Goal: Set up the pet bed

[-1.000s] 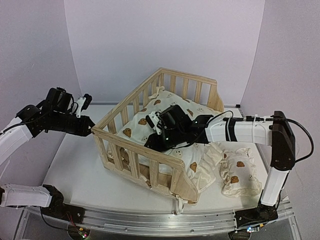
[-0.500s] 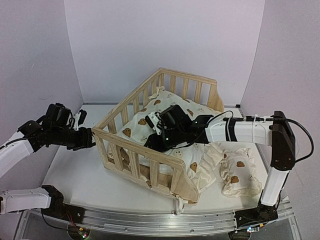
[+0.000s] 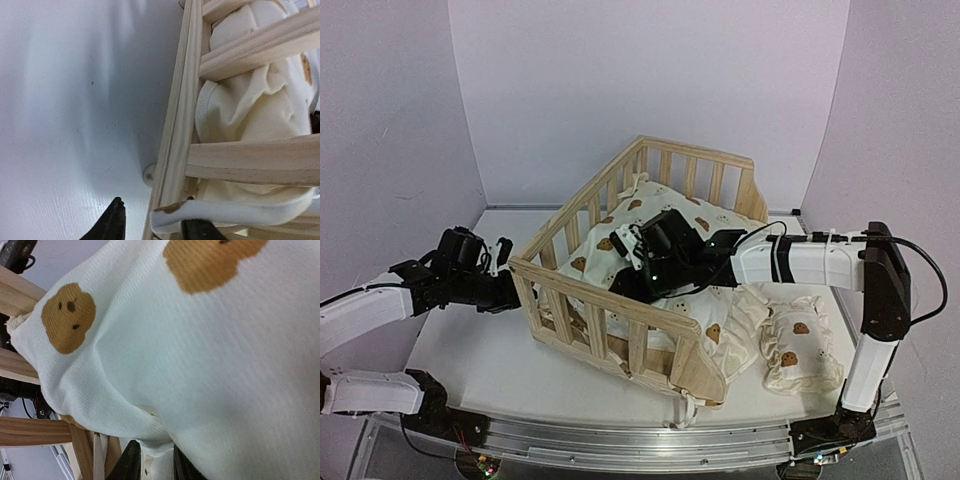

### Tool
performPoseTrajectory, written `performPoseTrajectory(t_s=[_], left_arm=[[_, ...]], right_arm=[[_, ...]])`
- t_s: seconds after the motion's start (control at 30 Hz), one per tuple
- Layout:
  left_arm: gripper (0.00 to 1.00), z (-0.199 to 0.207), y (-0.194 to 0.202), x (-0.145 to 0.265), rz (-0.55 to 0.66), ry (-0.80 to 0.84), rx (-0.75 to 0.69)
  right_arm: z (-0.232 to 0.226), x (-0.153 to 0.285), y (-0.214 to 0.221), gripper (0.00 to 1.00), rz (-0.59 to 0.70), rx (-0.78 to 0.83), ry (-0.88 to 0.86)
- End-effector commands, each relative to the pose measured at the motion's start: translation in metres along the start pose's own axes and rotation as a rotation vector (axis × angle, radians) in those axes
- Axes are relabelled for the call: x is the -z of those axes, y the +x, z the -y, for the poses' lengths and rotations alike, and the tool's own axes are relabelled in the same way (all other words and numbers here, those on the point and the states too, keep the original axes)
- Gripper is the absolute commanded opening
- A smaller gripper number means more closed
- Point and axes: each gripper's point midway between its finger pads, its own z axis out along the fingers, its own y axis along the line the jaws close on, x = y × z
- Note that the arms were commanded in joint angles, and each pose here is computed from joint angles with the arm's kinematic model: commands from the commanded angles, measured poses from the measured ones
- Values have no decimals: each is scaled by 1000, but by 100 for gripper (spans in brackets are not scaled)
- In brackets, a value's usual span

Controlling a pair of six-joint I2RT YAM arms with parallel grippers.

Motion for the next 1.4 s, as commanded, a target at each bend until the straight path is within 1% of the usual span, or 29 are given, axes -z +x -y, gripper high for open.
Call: performPoseTrajectory(t_s=[0.0,0.07,0.13,0.23,0.3,0.37,0.4,0.47,0.57,0.6,0.63,0.67,0.73,0.77,0.8,0.83,0.87,0.97,1.1,1.17,1.23,1.3,1.33,1.37], left_arm=[[30,-3,-29,-6,138,-36,-47],[23,-17,-40,2,194,-131,-59],[22,-18,-43,7,218,-146,-71],[21,0,-41,5,189,-52,-99],[21,8,-34,-1,146,2,-107],[22,14,-28,-7,107,42,-110],[23,16,-26,-8,96,55,-109],[28,21,-22,-10,79,93,-114],[37,23,-20,-15,68,122,-109],[38,22,-18,-18,60,121,-106],[35,20,-16,-22,49,116,-103],[29,16,-16,-25,43,99,-97],[19,-1,-18,-31,45,8,-86],[13,-14,-26,-29,72,-84,-91],[9,-29,-30,-25,84,-179,-97],[6,-40,-41,-16,123,-273,-107],[4,-49,-50,-4,165,-355,-114],[3,-55,-77,36,288,-490,-134],[6,-53,-103,88,440,-596,-132],[13,-51,-114,116,517,-639,-130],[20,-47,-121,135,563,-659,-142],[25,-46,-124,146,565,-690,-153],[32,-46,-124,148,554,-698,-154],[42,-44,-121,145,524,-684,-154]], right_arm=[[-38,24,-33,28,102,65,-77],[-57,33,-39,33,123,106,-112],[-79,43,-42,39,136,154,-161],[-108,52,-40,42,102,190,-294],[-120,50,-34,39,62,213,-369],[-127,42,-25,38,17,235,-406],[-130,37,-21,37,-3,240,-416],[-132,27,-15,34,-27,246,-428],[-122,10,-13,30,-33,217,-365],[-117,7,-12,29,-30,204,-336],[-111,5,-12,29,-26,191,-307],[-107,4,-12,29,-22,179,-285],[-97,3,-12,30,-14,158,-232],[-93,4,-11,31,-13,152,-215],[-91,5,-11,32,-12,152,-202],[-89,6,-11,32,-10,148,-190],[-87,7,-11,32,-6,146,-177],[-80,11,-14,33,13,142,-134],[-74,13,-16,33,25,148,-103],[-73,14,-17,33,30,152,-95],[-72,14,-18,33,35,151,-86],[-72,15,-19,34,37,152,-86],[-73,16,-19,34,37,152,-89],[-75,16,-20,34,38,153,-94]])
